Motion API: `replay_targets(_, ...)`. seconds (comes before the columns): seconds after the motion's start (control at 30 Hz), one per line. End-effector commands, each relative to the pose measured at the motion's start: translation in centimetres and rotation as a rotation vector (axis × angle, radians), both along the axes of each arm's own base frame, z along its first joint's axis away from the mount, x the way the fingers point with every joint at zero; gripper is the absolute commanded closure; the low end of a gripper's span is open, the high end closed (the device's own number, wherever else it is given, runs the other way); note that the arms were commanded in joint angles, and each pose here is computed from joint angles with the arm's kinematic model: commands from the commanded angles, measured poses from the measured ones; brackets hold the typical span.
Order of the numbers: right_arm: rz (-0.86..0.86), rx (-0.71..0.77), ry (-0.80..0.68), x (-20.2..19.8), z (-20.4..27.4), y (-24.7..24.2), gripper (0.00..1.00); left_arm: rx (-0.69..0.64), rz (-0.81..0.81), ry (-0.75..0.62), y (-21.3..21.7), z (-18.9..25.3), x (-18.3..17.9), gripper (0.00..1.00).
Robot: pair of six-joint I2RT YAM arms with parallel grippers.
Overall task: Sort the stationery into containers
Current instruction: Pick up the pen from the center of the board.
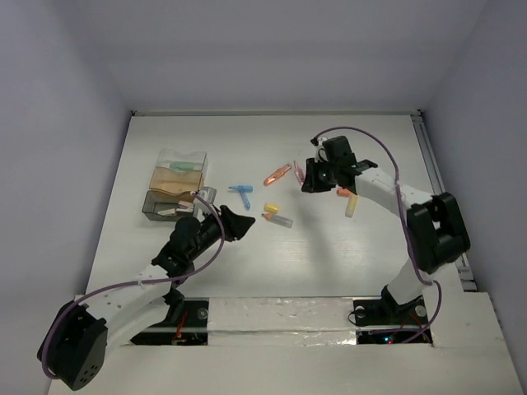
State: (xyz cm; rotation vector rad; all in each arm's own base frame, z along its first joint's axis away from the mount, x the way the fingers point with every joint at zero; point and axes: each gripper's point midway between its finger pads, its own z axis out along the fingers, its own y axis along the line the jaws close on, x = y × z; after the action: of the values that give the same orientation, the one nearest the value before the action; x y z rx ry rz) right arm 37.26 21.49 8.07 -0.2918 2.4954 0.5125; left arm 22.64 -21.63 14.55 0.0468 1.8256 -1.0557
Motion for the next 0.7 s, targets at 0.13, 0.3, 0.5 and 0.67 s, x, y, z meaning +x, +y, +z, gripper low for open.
replay_targets(0.13, 0.216, 0.365, -0.103, -5.0, 8.1, 5.4, 0.92, -0.104, 0.011, -0.065, -1.2, 4.4, 1.7, 0.62)
replay_targets(0.3, 0.287, 0.382, -0.094, -8.2, 8.5, 7.1, 0.92, -0.125, 0.039, -0.073, -1.9, 5.6, 3.4, 0.66)
replay_targets(0.5, 0.371, 0.445, -0.105, -10.7, 10.3, 8.8, 0.92, -0.102, 0.07, -0.007, -2.8, 4.5, 5.3, 0.75)
replay_targets(0.67, 0.402, 0.434, -0.103, -11.8, 10.4, 9.3, 0.92, -0.092, 0.135, 0.008, -2.3, 4.0, 6.5, 0.75)
